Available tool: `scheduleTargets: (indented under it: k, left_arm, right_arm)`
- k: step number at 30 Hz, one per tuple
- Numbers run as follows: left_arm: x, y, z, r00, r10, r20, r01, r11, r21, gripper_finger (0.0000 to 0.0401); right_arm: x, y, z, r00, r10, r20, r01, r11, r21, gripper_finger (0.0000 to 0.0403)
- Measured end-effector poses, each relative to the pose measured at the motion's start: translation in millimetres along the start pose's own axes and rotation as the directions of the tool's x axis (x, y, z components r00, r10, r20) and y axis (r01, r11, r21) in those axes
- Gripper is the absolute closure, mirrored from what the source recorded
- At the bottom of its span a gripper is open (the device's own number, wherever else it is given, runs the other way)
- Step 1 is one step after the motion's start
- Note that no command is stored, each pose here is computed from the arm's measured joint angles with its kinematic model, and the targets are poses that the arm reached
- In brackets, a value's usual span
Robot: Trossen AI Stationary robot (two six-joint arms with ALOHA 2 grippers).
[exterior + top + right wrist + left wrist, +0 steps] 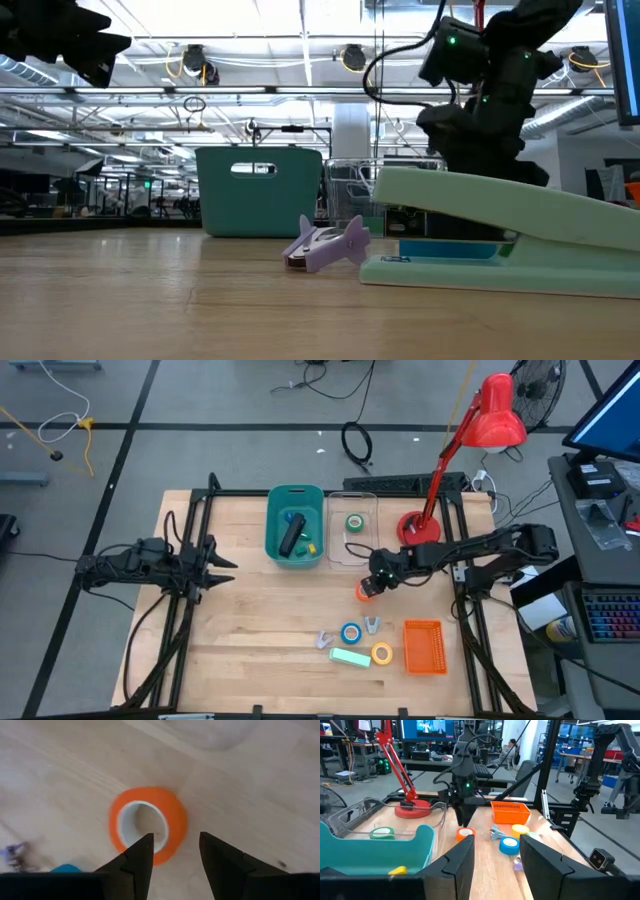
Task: Pick and place Stapler, Stapler remover, tape
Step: Put the orange tape into the transparent bin
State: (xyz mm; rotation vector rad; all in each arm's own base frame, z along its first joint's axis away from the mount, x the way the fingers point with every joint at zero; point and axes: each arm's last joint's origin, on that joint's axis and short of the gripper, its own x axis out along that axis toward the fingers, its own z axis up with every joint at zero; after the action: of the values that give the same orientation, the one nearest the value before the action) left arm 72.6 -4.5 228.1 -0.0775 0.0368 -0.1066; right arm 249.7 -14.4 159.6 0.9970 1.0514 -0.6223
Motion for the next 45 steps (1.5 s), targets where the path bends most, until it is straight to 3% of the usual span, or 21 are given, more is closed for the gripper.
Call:
scheduleTargets:
  k: [12,19,23,30,38,45]
  left_arm:
    - [0.0,-0.1,1.5,1.0,0.0,0.016,0.0,1.0,0.02,0.0244]
    - [0.0,-0.1,1.5,1.0,-0.002,0.015,0.002,1.0,0.015,0.0245]
    - [0.0,-0.1,1.5,1.0,-0.002,0.015,0.002,1.0,0.016,0.0244]
    - [0.0,-0.2,1.4,1.0,-0.003,0.015,0.002,1.0,0.016,0.0244]
    - [-0.1,-0.2,1.6,1.0,-0.003,0.015,0.003,1.0,0.013,0.0244]
    - [0.0,-0.2,2.0,1.0,-0.003,0.02,0.002,1.0,0.013,0.0244]
  right_arm:
    - [13.3,1.9,1.5,1.0,0.01,-0.02,-0.01,1.0,0.005,0.0252]
    - [18.9,-3.3,-1.6,0.997,-0.055,-0.055,0.056,0.998,0.018,0.0256]
    - [14.4,-7.3,-2.6,0.994,-0.102,-0.032,0.102,0.995,0.005,0.028]
    - [13.3,-6.6,-1.2,0.995,-0.096,-0.017,0.095,0.995,-0.029,0.0372]
    - [-5.1,-10.7,-4.7,0.994,-0.105,-0.023,0.104,0.994,-0.037,0.0372]
    - [-35.0,3.7,-3.1,0.99,0.124,0.061,-0.12,0.99,-0.067,0.0372]
